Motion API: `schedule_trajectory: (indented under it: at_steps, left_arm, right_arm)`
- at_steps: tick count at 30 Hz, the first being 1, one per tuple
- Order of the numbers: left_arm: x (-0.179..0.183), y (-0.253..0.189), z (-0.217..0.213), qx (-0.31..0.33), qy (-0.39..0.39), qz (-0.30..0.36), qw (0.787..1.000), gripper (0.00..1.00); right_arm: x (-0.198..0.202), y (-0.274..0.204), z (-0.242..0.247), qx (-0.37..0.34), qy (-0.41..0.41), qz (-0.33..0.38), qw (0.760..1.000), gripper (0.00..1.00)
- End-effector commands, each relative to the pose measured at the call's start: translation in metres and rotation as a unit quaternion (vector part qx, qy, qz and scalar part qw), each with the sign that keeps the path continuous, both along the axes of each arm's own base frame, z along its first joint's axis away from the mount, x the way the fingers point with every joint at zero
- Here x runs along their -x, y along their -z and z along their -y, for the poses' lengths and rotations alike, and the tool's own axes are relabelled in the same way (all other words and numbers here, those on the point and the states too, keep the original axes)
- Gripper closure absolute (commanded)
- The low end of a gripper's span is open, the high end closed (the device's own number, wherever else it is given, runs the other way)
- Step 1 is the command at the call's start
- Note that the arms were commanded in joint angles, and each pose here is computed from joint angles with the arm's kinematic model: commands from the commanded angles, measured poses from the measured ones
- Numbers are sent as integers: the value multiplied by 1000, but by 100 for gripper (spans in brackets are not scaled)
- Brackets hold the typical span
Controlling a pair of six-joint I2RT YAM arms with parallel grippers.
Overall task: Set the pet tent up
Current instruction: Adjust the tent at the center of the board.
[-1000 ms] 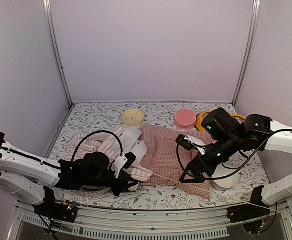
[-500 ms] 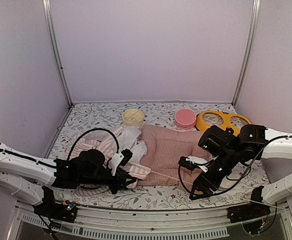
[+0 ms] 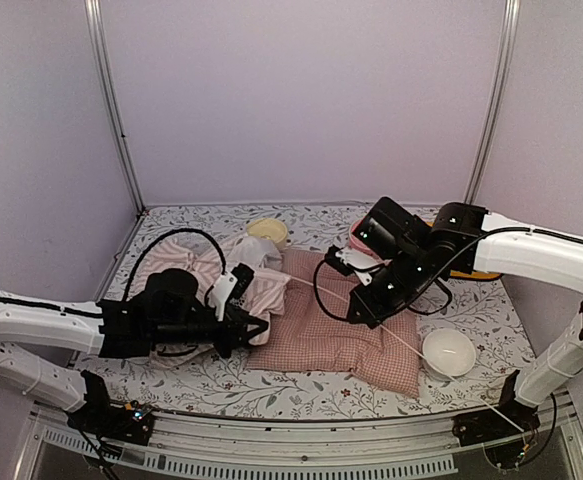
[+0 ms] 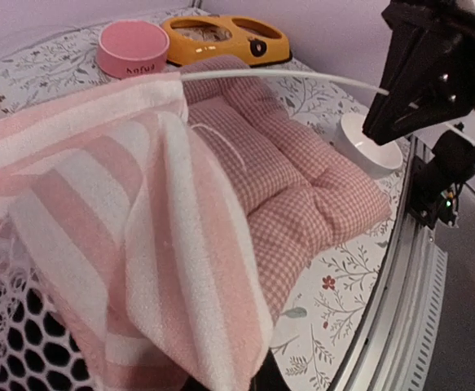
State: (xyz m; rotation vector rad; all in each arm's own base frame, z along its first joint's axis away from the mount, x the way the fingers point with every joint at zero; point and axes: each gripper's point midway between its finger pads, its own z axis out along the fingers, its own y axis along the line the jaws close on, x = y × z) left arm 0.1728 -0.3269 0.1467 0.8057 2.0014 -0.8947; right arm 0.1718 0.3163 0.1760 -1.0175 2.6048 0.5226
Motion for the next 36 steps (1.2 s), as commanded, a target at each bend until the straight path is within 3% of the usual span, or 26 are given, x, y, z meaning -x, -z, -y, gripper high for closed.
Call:
schedule_trajectory:
  at_steps: [1, 5, 10, 14, 17, 21, 28, 33, 36]
  left_arm:
    - [-31, -45, 10, 36, -8, 37, 999, 100]
    - [-59, -64, 37, 40, -28, 46, 998, 100]
    - [-96, -70, 42, 28, -110, 50, 992, 100]
    - [-130, -83, 21, 44, -170, 42, 984, 100]
    - [-136, -93, 27, 64, -160, 33, 984, 100]
    - [-126, -97, 71, 99, -122, 1, 987, 100]
    - [-84, -83, 174, 100, -75, -45, 991, 100]
    - [-66, -90, 189, 125, -31, -65, 990, 61]
    - [-59, -113, 178, 144, -20, -56, 988, 44]
  right_arm:
    - [-85, -25, 2, 23, 78, 133, 988, 100]
    - [-135, -45, -10, 28, 75, 207, 975, 99]
    - [-205, -64, 18, 59, 120, 269, 954, 62]
    - [-245, -86, 32, 51, 151, 288, 944, 41]
    - [-263, -98, 39, 81, 174, 301, 934, 26]
    - [-256, -133, 43, 39, 204, 298, 932, 11]
    - [-202, -169, 48, -89, 222, 252, 938, 2]
    - [-165, -172, 49, -155, 216, 214, 940, 1]
    - [-151, -170, 45, -184, 207, 196, 941, 1]
